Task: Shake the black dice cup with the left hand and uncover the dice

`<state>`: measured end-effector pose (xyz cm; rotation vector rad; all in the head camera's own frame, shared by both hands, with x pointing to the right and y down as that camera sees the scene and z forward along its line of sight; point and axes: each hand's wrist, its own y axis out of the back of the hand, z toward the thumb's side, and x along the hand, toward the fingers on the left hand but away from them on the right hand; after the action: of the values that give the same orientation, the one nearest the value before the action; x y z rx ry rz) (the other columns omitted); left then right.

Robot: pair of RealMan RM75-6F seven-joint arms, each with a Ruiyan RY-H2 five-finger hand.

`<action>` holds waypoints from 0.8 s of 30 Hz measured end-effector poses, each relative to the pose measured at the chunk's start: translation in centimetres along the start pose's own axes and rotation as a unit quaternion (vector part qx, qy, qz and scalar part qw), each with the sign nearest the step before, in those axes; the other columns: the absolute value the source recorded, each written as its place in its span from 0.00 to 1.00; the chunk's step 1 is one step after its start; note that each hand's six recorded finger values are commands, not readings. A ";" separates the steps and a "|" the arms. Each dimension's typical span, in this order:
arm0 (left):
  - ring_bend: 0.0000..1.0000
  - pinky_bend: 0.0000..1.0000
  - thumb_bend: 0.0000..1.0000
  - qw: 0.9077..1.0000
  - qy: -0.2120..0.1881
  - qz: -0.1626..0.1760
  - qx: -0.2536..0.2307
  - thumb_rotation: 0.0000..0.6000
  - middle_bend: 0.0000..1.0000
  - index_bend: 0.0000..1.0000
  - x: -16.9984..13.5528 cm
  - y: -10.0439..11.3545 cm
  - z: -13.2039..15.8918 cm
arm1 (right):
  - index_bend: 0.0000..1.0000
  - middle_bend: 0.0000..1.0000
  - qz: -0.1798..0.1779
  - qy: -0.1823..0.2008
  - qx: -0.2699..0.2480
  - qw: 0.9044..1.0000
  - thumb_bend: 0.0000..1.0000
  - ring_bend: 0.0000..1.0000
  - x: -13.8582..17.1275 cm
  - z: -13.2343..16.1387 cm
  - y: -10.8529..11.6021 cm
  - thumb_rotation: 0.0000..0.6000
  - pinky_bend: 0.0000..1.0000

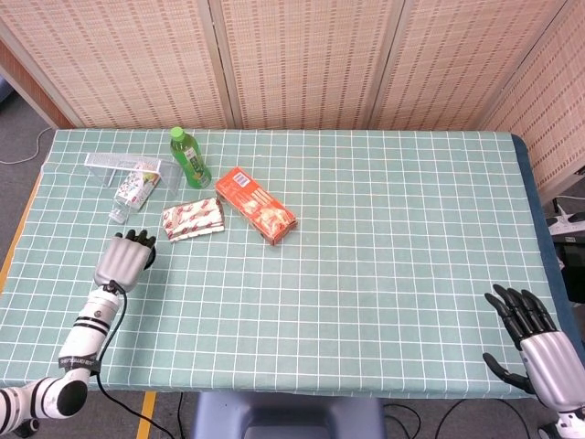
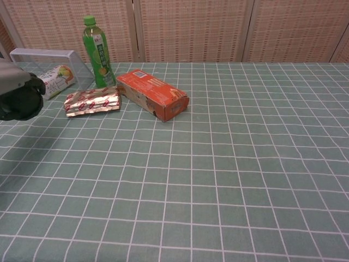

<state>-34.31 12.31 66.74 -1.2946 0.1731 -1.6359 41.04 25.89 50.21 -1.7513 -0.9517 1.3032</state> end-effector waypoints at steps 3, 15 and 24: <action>0.77 1.00 0.66 0.995 0.032 -0.064 0.066 1.00 0.80 0.79 -0.2 -1.7 -0.3 | 0.00 0.00 -0.001 -0.001 0.000 1.000 0.20 0.00 0.0 -0.1 0.1 1.00 0.00; 0.77 1.00 0.62 0.997 -0.009 -0.079 -0.004 1.00 0.81 0.79 -1.1 0.0 2.3 | 0.00 0.00 0.004 0.001 0.004 1.000 0.20 0.00 0.0 0.1 -0.3 1.00 0.00; 0.77 1.00 0.61 0.947 -0.065 -0.046 -0.313 1.00 0.81 0.80 -1.4 3.2 3.5 | 0.00 0.00 0.004 -0.001 0.000 1.000 0.20 0.00 -0.1 0.0 -0.3 1.00 0.00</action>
<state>-29.69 13.34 65.33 -1.9054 0.5957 -1.6251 40.93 25.94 50.48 -1.7557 -0.9471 1.3094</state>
